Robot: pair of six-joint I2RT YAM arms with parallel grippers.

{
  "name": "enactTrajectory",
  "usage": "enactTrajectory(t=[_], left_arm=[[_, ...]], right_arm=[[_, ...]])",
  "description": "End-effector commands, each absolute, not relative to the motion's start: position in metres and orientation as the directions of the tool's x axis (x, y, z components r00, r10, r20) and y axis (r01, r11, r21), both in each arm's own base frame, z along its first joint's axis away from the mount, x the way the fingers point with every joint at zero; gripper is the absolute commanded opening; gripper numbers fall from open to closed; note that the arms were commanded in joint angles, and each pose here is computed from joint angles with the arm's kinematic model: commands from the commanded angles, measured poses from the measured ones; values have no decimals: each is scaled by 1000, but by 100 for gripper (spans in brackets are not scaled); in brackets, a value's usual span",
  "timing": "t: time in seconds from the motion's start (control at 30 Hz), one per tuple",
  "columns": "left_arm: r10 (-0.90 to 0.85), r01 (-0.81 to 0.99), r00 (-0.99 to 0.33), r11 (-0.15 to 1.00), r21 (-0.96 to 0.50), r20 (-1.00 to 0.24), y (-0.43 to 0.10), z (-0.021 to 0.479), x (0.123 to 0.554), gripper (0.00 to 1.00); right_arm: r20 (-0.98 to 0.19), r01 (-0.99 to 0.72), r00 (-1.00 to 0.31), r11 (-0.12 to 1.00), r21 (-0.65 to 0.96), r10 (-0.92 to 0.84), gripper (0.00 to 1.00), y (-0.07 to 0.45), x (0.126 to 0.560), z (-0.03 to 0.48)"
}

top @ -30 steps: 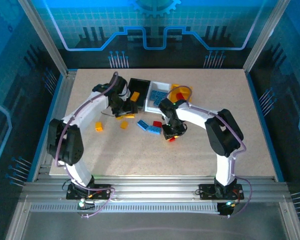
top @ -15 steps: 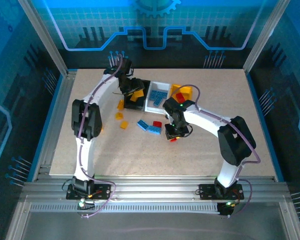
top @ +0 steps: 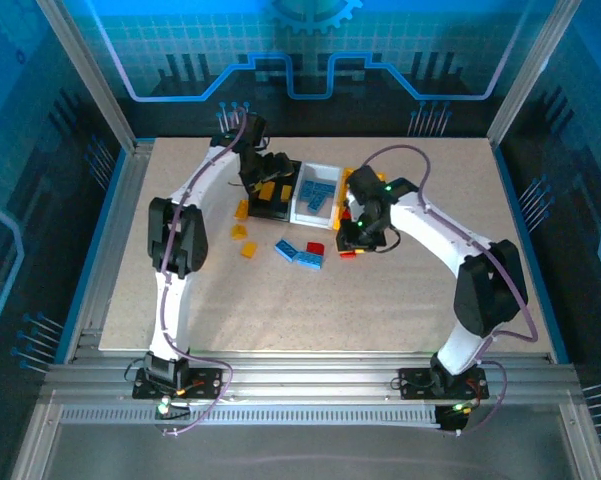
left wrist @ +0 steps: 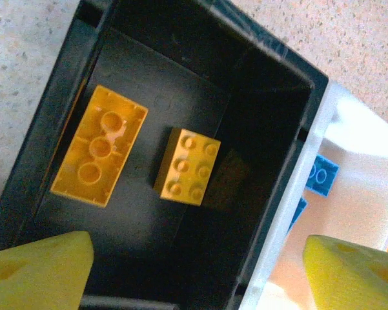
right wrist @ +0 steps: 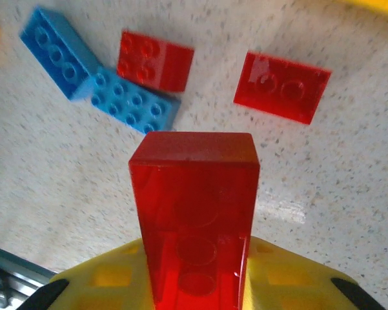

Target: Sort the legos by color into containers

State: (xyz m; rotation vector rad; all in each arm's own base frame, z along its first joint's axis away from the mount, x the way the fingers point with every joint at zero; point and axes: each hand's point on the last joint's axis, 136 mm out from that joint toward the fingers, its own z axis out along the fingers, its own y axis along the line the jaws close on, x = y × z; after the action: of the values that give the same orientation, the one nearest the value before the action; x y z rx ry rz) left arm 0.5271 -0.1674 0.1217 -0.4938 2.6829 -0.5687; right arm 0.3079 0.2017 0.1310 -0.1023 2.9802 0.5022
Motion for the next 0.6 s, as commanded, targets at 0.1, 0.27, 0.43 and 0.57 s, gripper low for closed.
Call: enactTrajectory(t=[0.1, 0.27, 0.43, 0.57], left_arm=[[-374, -191, -868, 858, -476, -326, -156, 178, 475, 99], [-345, -186, -896, 863, -471, -279, -144, 166, 405, 99], [-344, -207, -913, 854, -478, -219, -132, 155, 329, 99], [-331, -205, -922, 859, -469, -202, -123, 153, 287, 99]], right_arm=[[-140, 30, -985, 909, 416, 97, 30, 191, 351, 158], [-135, 96, -979, 929, 357, 153, 30, 173, 402, 148], [-144, 113, -976, 942, 317, 165, 30, 170, 448, 131], [-136, 127, -975, 946, 300, 174, 30, 172, 470, 116]])
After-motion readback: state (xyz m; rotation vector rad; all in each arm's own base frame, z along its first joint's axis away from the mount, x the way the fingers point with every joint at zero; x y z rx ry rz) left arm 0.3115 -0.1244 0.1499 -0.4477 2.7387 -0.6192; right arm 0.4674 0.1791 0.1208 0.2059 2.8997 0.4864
